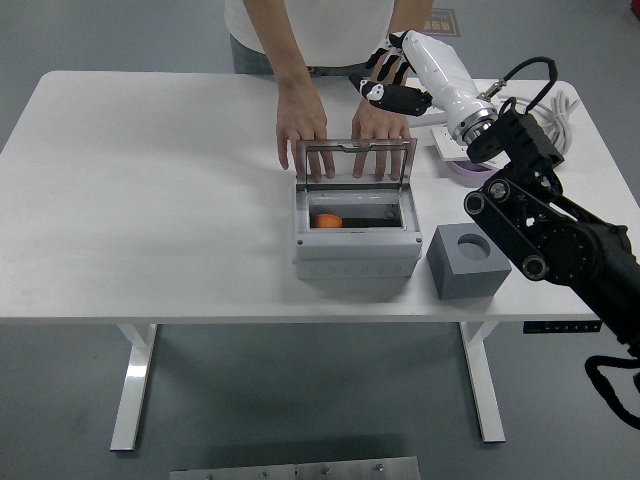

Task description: Fetch the battery,place it into the box,close the lid of the box

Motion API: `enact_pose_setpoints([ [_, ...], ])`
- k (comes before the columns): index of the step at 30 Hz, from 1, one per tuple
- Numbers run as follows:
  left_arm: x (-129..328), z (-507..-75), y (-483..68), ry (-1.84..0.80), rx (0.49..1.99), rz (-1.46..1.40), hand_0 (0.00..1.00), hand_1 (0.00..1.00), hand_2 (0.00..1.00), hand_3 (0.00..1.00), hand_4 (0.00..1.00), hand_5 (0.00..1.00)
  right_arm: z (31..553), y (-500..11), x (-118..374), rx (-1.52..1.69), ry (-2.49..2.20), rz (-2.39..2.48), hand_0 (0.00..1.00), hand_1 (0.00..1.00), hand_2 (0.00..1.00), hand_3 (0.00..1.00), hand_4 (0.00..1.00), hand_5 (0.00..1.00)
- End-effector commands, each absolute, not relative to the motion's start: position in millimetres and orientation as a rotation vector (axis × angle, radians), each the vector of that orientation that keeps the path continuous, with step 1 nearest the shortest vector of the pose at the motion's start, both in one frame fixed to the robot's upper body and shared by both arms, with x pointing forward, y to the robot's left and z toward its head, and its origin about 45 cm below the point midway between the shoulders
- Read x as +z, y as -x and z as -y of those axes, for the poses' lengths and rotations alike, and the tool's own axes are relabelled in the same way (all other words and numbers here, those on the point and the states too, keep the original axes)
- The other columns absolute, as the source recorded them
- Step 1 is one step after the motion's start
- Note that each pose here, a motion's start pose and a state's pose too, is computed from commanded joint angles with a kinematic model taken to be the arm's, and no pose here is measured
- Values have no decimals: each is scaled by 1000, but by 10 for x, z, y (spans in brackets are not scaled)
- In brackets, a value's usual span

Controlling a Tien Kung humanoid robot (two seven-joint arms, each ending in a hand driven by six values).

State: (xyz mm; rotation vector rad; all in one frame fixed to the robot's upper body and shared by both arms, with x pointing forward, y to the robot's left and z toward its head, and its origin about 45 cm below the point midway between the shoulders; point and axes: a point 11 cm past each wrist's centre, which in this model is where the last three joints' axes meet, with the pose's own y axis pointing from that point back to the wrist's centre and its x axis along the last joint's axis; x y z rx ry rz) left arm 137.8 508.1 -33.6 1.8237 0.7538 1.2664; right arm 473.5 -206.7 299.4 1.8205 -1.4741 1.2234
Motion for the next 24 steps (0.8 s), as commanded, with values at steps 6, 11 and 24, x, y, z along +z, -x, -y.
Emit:
enact_pose_setpoints([
  [6,-326,-5080,-1405,-1823,1267,-749,632,698,573,541,500,2,2064,-4733,2886,1199,-1824,1466,689,525,584,584,779,633],
  [11,-320,-5070,-1438,-1818,1267,-744,632,698,573,541,500,2,2044,-4726,2773,1172,-1827,1444,692,525,586,579,792,685],
  [24,-315,-5062,-1463,-1818,1262,-740,632,698,573,541,500,2,2041,-4690,2493,1085,-1833,1376,691,523,565,581,808,719],
])
